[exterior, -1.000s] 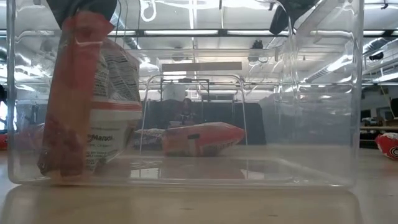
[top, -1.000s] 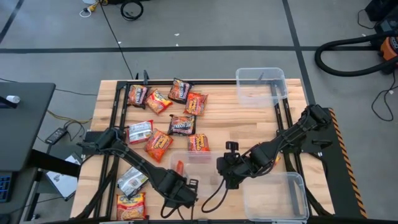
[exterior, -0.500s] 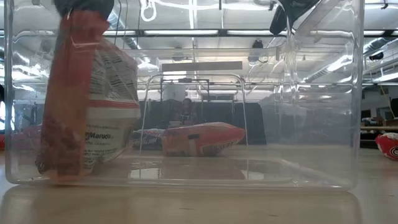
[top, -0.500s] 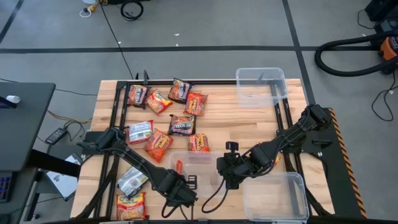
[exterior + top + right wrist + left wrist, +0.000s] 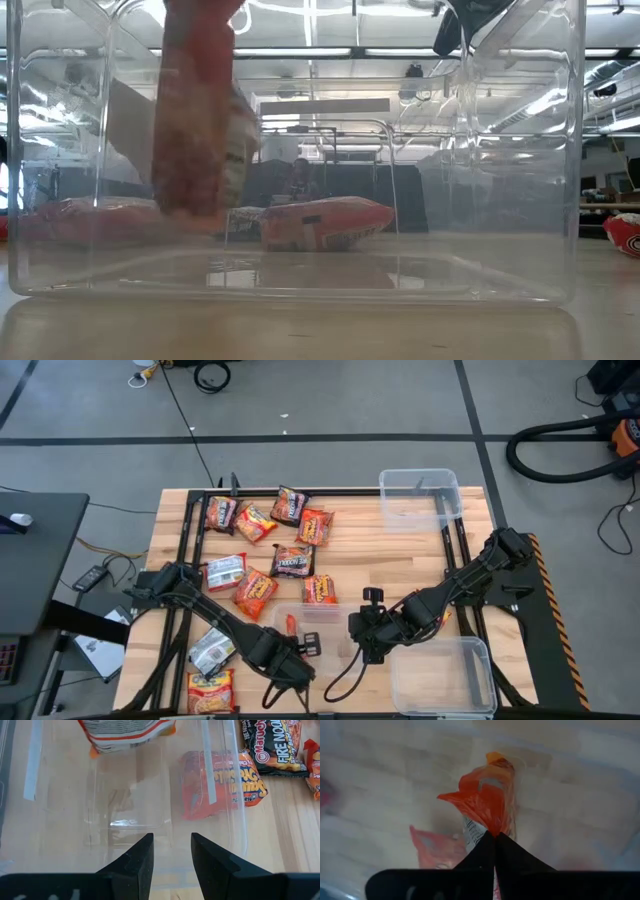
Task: Sort Maruchan noodles
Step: Put the orange noodle pack into the bottom left transparent bin
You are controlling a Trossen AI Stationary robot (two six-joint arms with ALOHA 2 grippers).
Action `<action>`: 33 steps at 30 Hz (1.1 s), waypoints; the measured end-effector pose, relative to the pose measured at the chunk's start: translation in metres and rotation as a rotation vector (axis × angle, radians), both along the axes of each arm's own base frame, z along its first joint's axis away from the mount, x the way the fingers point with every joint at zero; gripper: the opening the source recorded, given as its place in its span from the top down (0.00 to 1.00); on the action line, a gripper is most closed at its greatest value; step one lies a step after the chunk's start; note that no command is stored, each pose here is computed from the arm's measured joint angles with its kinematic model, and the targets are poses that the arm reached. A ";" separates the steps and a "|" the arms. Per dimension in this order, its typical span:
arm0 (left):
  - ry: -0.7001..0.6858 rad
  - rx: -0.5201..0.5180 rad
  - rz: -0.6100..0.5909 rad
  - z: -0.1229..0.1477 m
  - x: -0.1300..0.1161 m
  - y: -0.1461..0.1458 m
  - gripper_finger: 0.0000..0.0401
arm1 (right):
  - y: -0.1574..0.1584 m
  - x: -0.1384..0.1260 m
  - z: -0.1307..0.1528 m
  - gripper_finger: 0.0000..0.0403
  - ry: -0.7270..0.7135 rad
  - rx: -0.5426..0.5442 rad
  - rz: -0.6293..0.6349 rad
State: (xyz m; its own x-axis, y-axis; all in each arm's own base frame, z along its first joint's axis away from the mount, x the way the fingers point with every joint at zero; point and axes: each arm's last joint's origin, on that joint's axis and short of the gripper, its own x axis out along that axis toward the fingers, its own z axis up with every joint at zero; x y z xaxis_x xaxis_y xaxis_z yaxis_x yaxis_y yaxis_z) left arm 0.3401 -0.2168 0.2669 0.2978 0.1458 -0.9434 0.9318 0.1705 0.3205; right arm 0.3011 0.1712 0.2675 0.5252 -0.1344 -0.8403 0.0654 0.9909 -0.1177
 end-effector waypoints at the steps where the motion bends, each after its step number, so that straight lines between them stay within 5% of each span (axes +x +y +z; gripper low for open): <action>1: 0.008 -0.001 0.015 -0.001 0.000 0.000 0.99 | 0.000 0.000 0.000 0.66 0.000 0.000 0.000; 6: 0.059 -0.051 0.017 -0.012 -0.001 -0.002 0.99 | 0.000 0.000 0.000 0.66 0.000 0.001 0.000; 15: -0.049 0.012 -0.043 -0.020 0.005 -0.008 0.99 | 0.006 -0.004 0.000 0.66 -0.001 0.003 0.017; 24: 0.022 0.031 -0.037 -0.021 -0.002 -0.005 0.99 | 0.007 -0.004 0.000 0.66 -0.001 0.005 0.015; 33: 0.050 -0.011 0.032 -0.021 -0.004 -0.003 0.85 | 0.007 -0.004 0.000 0.66 -0.002 0.006 0.015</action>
